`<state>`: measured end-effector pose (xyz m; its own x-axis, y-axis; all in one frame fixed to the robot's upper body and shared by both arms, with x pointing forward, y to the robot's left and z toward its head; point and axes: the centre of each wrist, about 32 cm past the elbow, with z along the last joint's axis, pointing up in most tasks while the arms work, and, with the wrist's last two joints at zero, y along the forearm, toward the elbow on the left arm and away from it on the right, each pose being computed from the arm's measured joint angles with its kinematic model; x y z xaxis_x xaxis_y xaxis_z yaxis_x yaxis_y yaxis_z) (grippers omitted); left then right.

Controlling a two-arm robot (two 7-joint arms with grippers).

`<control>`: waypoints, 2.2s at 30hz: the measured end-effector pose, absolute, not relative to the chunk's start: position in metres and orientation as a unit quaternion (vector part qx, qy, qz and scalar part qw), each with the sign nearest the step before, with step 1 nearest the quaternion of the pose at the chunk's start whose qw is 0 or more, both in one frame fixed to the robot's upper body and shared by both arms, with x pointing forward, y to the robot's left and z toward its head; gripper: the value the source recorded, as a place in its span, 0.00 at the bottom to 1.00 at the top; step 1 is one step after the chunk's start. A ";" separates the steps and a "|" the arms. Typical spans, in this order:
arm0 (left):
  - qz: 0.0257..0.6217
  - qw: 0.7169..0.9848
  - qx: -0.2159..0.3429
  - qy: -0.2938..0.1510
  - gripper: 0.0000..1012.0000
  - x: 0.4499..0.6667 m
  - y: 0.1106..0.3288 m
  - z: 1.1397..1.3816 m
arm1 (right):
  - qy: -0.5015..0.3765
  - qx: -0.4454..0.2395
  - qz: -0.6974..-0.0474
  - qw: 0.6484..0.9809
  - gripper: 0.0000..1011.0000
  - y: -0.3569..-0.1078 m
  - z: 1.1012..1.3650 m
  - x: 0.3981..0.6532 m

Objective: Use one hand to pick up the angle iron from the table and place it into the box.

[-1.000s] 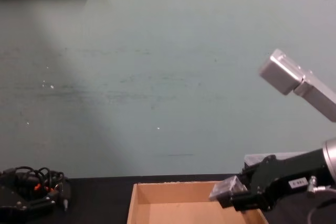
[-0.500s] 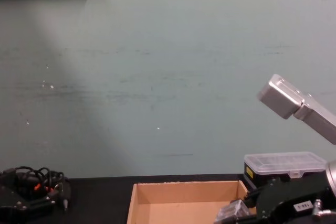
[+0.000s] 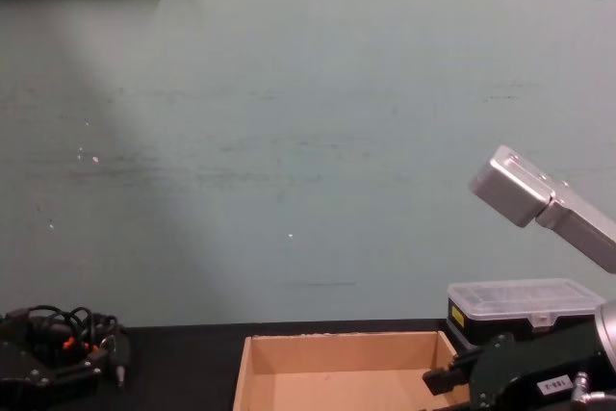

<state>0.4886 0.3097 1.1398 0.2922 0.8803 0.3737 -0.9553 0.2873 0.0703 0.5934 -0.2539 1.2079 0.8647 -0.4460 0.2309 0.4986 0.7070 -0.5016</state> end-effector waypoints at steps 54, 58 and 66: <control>0.580 0.791 0.142 -0.132 0.99 0.489 0.310 1.140 | -0.106 -0.114 -0.248 0.956 0.99 -0.268 1.283 0.527; 0.580 0.791 0.141 -0.132 0.99 0.489 0.310 1.140 | -0.103 -0.127 -0.224 0.961 0.99 -0.265 1.282 0.511; 0.580 0.791 0.142 -0.132 0.99 0.489 0.310 1.140 | -0.086 -0.147 -0.197 0.966 0.99 -0.263 1.269 0.497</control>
